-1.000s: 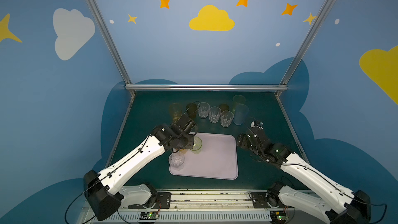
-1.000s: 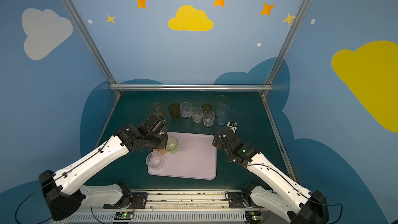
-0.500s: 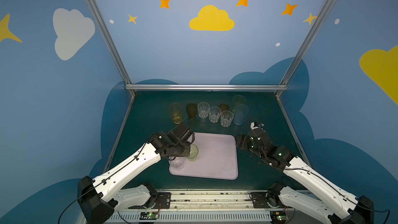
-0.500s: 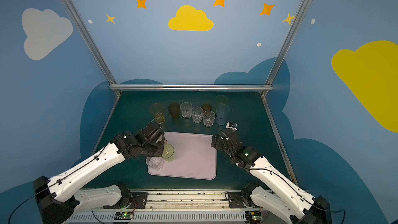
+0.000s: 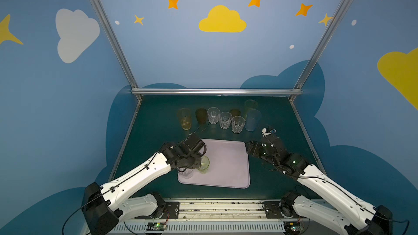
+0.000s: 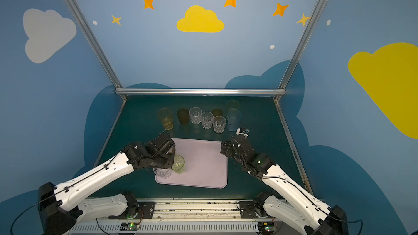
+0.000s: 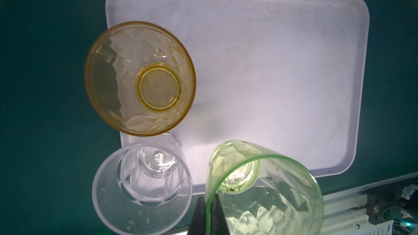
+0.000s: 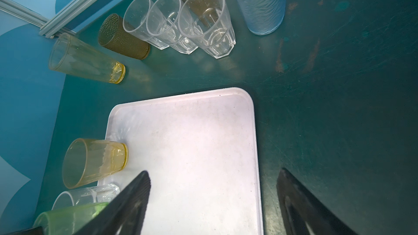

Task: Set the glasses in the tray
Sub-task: 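Lower the green glass onto the tray beside the clear glass, open left gripper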

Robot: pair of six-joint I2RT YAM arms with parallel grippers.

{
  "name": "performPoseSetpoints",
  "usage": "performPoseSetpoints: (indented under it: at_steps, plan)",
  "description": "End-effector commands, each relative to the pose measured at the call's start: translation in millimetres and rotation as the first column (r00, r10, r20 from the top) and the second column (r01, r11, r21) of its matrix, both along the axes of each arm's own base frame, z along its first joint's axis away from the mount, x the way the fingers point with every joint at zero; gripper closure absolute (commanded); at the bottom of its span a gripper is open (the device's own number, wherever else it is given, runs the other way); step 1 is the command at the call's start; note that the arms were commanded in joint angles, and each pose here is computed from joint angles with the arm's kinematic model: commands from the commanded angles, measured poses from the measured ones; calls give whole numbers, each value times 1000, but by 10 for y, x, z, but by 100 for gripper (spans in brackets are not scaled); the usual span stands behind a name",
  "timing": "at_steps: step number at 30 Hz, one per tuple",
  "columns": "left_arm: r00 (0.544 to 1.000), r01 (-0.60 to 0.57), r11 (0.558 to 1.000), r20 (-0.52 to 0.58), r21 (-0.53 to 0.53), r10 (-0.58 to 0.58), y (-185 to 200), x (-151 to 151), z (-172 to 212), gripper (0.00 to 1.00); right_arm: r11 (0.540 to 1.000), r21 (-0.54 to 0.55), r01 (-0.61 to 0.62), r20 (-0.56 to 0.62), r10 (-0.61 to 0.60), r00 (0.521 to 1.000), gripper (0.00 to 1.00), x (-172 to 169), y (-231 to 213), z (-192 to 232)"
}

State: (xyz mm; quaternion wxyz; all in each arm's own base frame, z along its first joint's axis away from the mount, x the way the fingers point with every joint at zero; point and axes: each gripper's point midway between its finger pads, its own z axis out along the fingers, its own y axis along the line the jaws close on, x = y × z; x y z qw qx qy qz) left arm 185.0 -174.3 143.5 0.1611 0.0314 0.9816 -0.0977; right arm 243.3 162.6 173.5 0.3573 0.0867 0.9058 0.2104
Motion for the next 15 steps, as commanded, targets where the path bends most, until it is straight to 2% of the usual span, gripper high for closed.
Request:
performPoseSetpoints:
  at_steps: [1, 15]
  plan:
    - [1000, -17, 1000, 10, -2, 17, 4, 2, -34, 96, 1000, 23, 3, 10, -3, 1000, 13, 5, 7, 21]
    - [1000, -14, 999, 6, 30, 14, 27, -4, -212, 96, 1000, 29, -2, 1, 2, 1000, 13, 5, 30, 9]
